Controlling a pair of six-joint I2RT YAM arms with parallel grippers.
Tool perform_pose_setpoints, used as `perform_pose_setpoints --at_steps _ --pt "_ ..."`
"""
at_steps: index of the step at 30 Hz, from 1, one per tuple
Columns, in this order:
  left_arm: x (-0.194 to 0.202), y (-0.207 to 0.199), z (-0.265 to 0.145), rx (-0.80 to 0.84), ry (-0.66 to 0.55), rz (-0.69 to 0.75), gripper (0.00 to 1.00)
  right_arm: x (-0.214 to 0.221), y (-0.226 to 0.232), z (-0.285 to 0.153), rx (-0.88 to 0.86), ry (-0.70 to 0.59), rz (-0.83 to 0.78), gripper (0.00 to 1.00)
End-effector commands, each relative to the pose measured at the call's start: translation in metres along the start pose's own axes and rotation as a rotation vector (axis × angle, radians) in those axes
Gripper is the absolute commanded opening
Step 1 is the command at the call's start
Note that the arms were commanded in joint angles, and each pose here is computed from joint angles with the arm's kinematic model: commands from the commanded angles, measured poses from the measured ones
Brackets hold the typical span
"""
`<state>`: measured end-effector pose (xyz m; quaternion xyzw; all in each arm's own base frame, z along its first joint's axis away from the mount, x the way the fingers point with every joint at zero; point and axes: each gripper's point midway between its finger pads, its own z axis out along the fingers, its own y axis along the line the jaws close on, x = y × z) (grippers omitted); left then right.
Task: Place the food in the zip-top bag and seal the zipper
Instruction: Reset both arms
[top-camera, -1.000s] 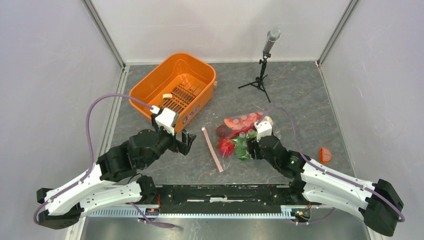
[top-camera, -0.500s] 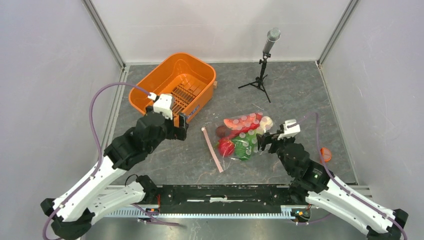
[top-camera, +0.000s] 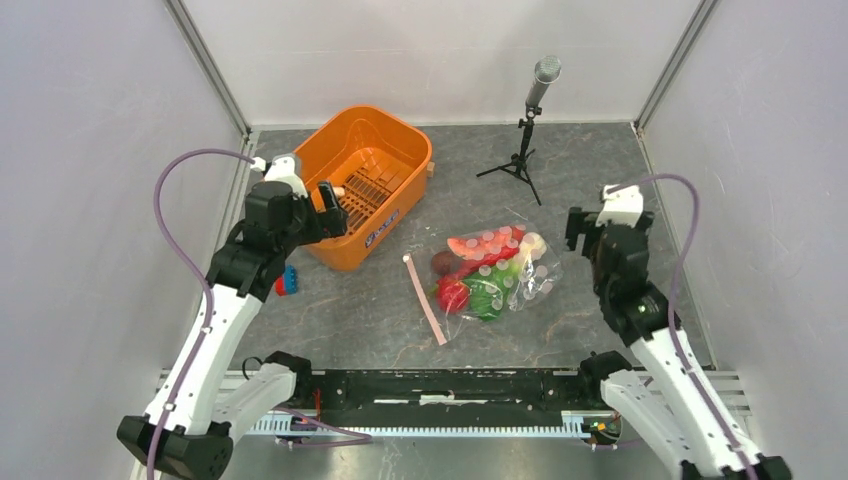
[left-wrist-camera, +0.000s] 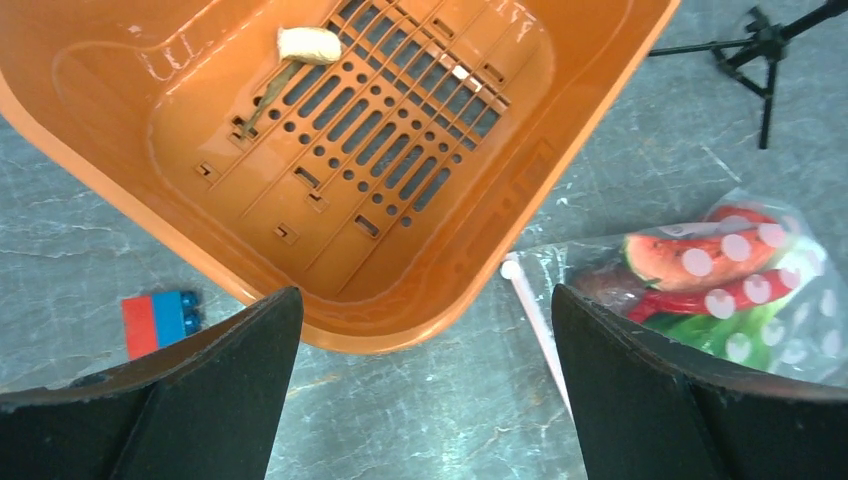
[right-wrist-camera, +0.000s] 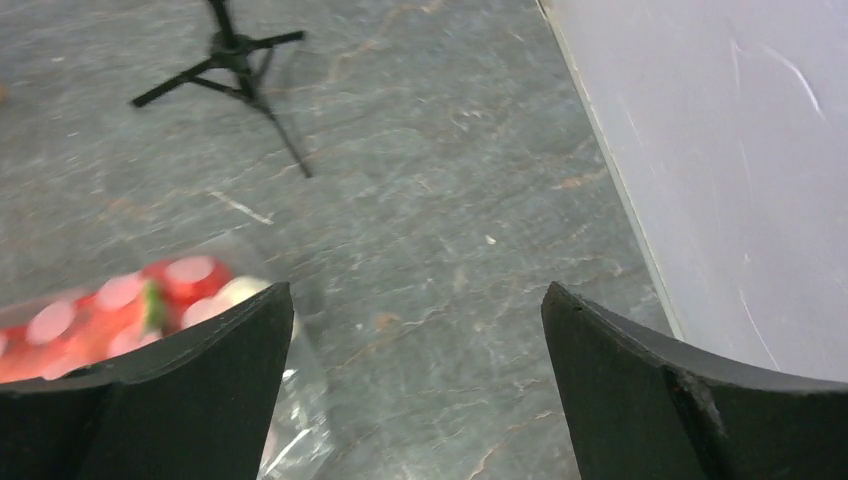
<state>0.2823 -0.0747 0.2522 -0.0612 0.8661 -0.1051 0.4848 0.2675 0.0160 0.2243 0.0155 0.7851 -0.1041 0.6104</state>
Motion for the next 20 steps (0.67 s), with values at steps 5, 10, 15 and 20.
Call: perform_pose_setpoints --at_steps 5,10,15,20 --pt "-0.016 0.022 -0.029 -0.096 -0.161 -0.165 1.0 -0.003 -0.003 0.026 -0.159 0.023 0.261 0.98" --pt "-0.019 0.031 -0.052 -0.108 -0.23 -0.179 1.0 -0.033 -0.005 0.005 -0.2 -0.097 0.275 0.98" --pt "-0.016 0.035 -0.051 -0.128 -0.234 -0.191 1.0 -0.034 -0.003 -0.003 -0.221 -0.138 0.283 0.98" --pt "-0.013 0.033 -0.048 -0.114 -0.222 -0.179 1.0 -0.016 0.0 0.0 -0.224 -0.092 0.268 0.98"
